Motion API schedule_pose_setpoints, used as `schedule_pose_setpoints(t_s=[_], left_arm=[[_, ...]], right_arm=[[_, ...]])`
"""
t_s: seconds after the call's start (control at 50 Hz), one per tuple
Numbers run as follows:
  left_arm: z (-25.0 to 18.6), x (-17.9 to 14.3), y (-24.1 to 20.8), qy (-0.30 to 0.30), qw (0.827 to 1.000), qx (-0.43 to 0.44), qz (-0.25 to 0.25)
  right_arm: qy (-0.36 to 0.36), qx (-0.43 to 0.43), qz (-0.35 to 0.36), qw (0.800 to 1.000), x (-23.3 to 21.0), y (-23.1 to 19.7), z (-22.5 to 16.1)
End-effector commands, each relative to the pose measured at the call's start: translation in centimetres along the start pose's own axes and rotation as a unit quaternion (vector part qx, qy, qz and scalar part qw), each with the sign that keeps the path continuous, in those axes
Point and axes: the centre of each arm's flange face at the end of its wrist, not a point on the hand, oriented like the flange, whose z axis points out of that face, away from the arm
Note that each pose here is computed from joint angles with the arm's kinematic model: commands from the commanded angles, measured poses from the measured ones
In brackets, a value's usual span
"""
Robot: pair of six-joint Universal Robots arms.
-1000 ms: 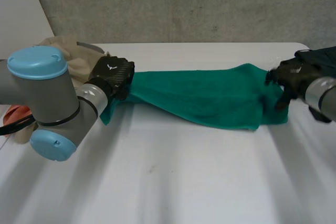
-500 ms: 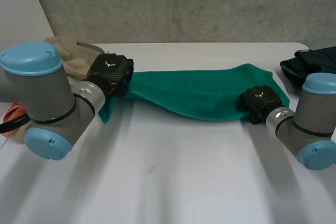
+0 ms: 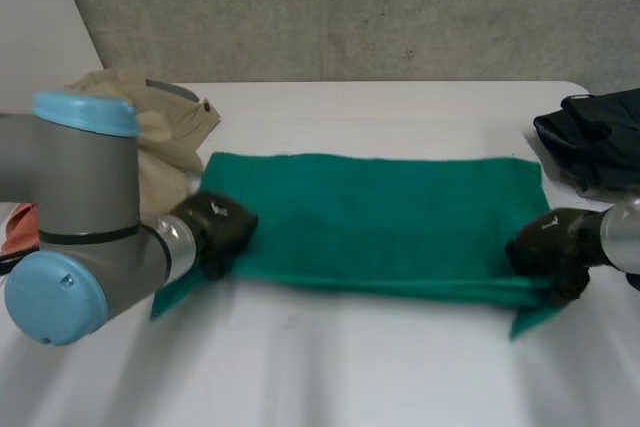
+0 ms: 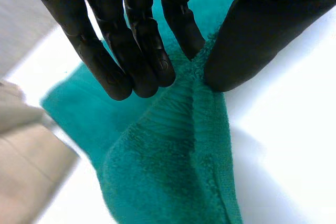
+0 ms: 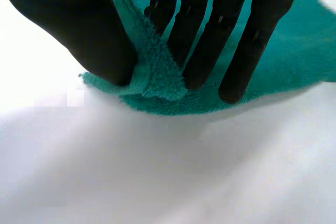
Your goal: Fold the laundry.
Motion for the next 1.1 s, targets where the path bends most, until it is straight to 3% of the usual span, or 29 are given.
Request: schedule_pose_setpoints(t_s=[0.02, 0.1, 0.18, 0.2, 0.26, 0.28, 0.34, 0.36, 0.4, 0.42, 0.5, 0.58, 0.62, 0.64, 0.7, 0.72, 0.78, 0.86, 0.96, 1.1], left_arm=[[1.2, 0.4, -0.4, 0.013, 0.997, -0.029, 0.069], [2.9, -2.5, -4.0, -0.064, 0.995, 0.039, 0.070], [3.2, -7.0, -9.8, -0.166, 0.970, 0.162, 0.067], [2.6, -9.1, -12.4, -0.213, 0.949, 0.222, 0.065], [0.2, -11.9, -16.6, -0.276, 0.905, 0.319, 0.056], [-1.8, -13.5, -19.0, -0.312, 0.869, 0.381, 0.047], [-4.8, -15.2, -21.9, -0.352, 0.812, 0.465, 0.029], [-6.3, -15.7, -23.1, -0.365, 0.784, 0.502, 0.020], [-7.0, -15.9, -23.5, -0.367, 0.775, 0.514, 0.015], [-7.2, -15.9, -23.5, -0.367, 0.775, 0.513, 0.014], [-6.9, -15.6, -22.5, -0.351, 0.802, 0.483, 0.011], [-4.5, -15.1, -19.5, -0.323, 0.851, 0.414, 0.002], [-3.7, -14.6, -18.3, -0.312, 0.866, 0.391, -0.001], [-2.6, -14.1, -16.8, -0.298, 0.882, 0.365, -0.003], [-1.0, -13.0, -14.5, -0.278, 0.903, 0.326, -0.005], [0.1, -12.1, -12.9, -0.262, 0.918, 0.299, -0.006], [2.3, -9.8, -9.1, -0.226, 0.944, 0.241, -0.009], [4.8, -6.9, -4.8, -0.175, 0.968, 0.177, -0.009], [6.9, -4.5, -1.0, -0.134, 0.983, 0.127, -0.002], [8.0, -4.2, 0.6, -0.130, 0.986, 0.103, 0.009]], right_arm=[[-0.006, -0.017, -0.046, 0.999, 1.0, -0.6, 1.5], [0.086, 0.044, -0.043, 0.994, 3.8, -3.5, 2.3], [0.222, 0.180, -0.032, 0.958, 8.1, -8.3, 1.0], [0.276, 0.245, -0.033, 0.929, 9.9, -10.5, -0.2], [0.344, 0.341, -0.037, 0.874, 11.9, -13.5, -2.6], [0.384, 0.403, -0.042, 0.830, 12.8, -15.3, -4.7], [0.432, 0.482, -0.047, 0.760, 13.8, -17.4, -7.7], [0.452, 0.522, -0.049, 0.721, 14.2, -18.3, -9.3], [0.458, 0.537, -0.047, 0.707, 14.3, -18.5, -10.0], [0.458, 0.535, -0.046, 0.708, 14.5, -18.3, -10.2], [0.433, 0.507, -0.031, 0.744, 14.2, -17.5, -9.5], [0.379, 0.469, -0.014, 0.798, 12.9, -16.2, -7.2], [0.358, 0.454, -0.007, 0.816, 12.5, -15.5, -6.2], [0.336, 0.438, -0.004, 0.833, 12.0, -14.8, -5.1], [0.298, 0.412, 0.003, 0.861, 11.1, -13.4, -3.3], [0.272, 0.392, 0.009, 0.879, 10.5, -12.3, -1.7], [0.232, 0.360, 0.023, 0.903, 9.4, -10.3, 0.6], [0.168, 0.291, 0.055, 0.940, 7.1, -5.9, 5.2], [0.134, 0.239, 0.092, 0.957, 5.9, -2.4, 8.6], [0.125, 0.193, 0.165, 0.959, 5.9, -0.2, 10.1]])
